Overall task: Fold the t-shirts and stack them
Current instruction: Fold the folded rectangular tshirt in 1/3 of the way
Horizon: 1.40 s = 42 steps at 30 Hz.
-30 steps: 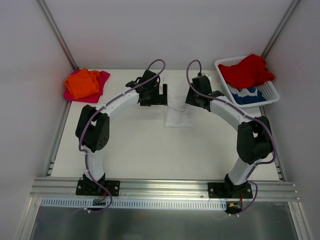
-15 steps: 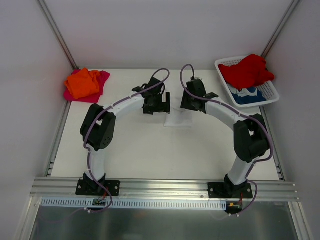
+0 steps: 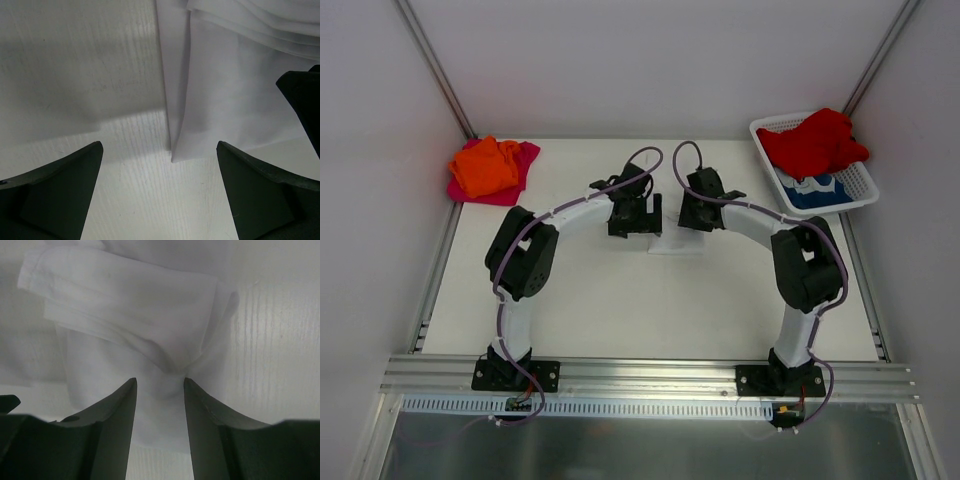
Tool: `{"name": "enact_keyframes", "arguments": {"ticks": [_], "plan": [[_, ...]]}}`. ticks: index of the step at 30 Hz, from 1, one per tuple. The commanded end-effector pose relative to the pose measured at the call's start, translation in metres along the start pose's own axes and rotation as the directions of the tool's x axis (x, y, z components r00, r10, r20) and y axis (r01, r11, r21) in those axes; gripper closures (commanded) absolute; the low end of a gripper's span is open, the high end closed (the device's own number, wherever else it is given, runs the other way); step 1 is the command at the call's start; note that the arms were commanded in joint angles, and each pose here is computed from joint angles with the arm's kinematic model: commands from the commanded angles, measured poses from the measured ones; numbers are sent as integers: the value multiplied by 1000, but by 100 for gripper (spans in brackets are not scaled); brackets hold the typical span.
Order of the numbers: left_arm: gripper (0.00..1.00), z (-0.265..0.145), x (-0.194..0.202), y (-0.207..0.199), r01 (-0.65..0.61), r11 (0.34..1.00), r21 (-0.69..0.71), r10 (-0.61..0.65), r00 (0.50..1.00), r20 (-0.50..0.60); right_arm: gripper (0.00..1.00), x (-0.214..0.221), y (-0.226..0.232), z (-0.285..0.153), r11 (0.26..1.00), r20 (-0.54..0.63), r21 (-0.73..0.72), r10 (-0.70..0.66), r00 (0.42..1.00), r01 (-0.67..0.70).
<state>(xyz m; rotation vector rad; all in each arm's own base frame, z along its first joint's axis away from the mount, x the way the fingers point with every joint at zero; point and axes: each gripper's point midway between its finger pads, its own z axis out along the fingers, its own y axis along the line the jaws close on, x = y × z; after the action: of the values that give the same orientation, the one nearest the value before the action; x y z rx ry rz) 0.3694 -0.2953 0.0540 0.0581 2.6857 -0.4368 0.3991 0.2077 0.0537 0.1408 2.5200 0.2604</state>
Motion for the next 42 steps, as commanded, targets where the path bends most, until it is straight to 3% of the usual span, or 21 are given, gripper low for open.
{"name": "enact_keyframes", "arguments": {"ticks": [1, 16, 26, 34, 42], "plan": [[1, -15, -1, -5, 2, 1000, 17, -3, 1000, 25, 54, -9, 12, 6, 999, 18, -32, 5, 1000, -5], [1, -14, 17, 11, -2, 999, -37, 2, 1000, 11, 55, -33, 32, 25, 998, 36, -57, -6, 999, 8], [1, -1, -13, 6, -13, 996, -86, 18, 998, 64, 55, -30, 29, 16, 998, 36, -63, -9, 999, 11], [1, 22, -5, 13, -17, 988, -155, 13, 1000, -26, 55, -34, 31, 6, 997, 56, -79, 1, 998, 4], [1, 20, 5, 28, -29, 976, -217, 16, 998, -64, 55, -44, 34, 1, 995, 77, -98, 17, 997, -10]]}}
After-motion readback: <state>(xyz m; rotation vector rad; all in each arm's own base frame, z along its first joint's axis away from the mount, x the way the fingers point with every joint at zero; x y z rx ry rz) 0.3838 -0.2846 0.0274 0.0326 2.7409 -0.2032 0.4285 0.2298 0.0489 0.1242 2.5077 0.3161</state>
